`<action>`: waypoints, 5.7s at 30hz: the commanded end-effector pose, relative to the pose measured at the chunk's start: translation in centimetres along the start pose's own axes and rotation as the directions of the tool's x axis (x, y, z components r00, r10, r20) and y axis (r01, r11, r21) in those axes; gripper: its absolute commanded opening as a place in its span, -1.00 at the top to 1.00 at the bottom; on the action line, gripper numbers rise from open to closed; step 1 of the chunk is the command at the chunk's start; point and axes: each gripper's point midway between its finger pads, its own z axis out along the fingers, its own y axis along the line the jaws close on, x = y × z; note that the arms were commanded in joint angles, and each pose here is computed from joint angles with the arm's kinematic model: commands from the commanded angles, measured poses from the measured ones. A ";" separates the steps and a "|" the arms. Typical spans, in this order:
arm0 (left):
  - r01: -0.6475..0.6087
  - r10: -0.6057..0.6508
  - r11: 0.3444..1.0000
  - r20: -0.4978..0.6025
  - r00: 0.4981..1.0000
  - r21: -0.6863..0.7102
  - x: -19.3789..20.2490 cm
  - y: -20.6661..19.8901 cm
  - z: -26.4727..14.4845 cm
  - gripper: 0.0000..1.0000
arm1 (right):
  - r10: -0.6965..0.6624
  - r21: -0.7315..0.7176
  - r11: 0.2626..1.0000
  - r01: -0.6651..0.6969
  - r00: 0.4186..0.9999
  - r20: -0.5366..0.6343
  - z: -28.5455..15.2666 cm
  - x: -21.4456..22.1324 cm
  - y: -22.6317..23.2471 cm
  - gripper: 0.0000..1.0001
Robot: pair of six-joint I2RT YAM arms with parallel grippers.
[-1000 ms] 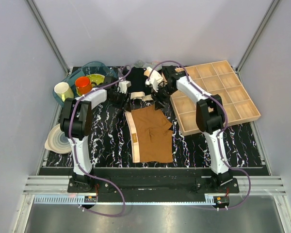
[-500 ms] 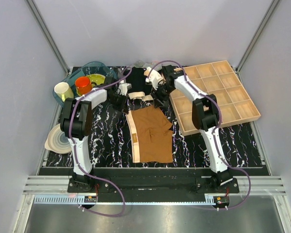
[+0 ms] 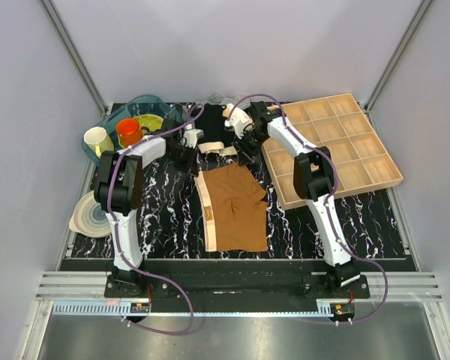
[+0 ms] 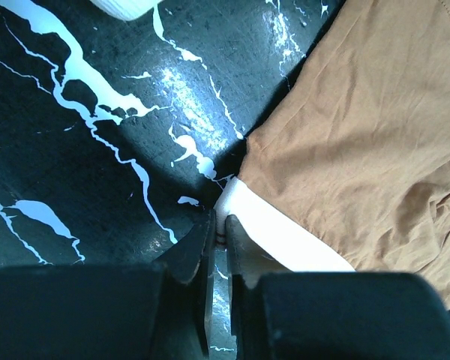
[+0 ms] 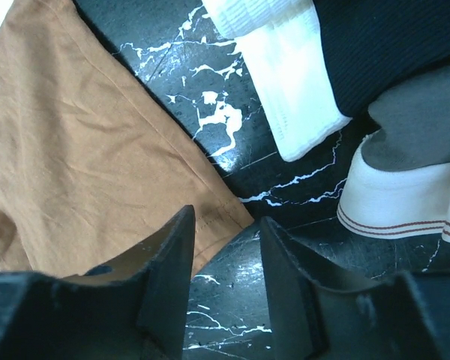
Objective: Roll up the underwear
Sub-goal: Fold the underwear at the center of the board.
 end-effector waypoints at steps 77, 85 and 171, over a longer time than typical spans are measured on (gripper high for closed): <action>-0.649 0.650 0.757 -0.016 0.760 -0.072 14.3 -12.3 -7.8 0.95 | -0.359 -0.176 0.913 0.369 0.929 0.087 -6.5 8.3 21.3 1.00; -0.656 0.652 0.755 -0.083 0.753 -0.016 16.0 -12.7 -6.4 0.93 | -0.356 -0.178 0.919 0.352 0.935 0.014 -5.4 10.1 20.5 0.99; -0.701 0.695 0.712 -0.106 0.711 -0.034 15.5 -20.4 -4.9 0.84 | -0.270 -0.155 0.952 0.265 0.963 -0.011 -8.9 10.6 18.2 0.85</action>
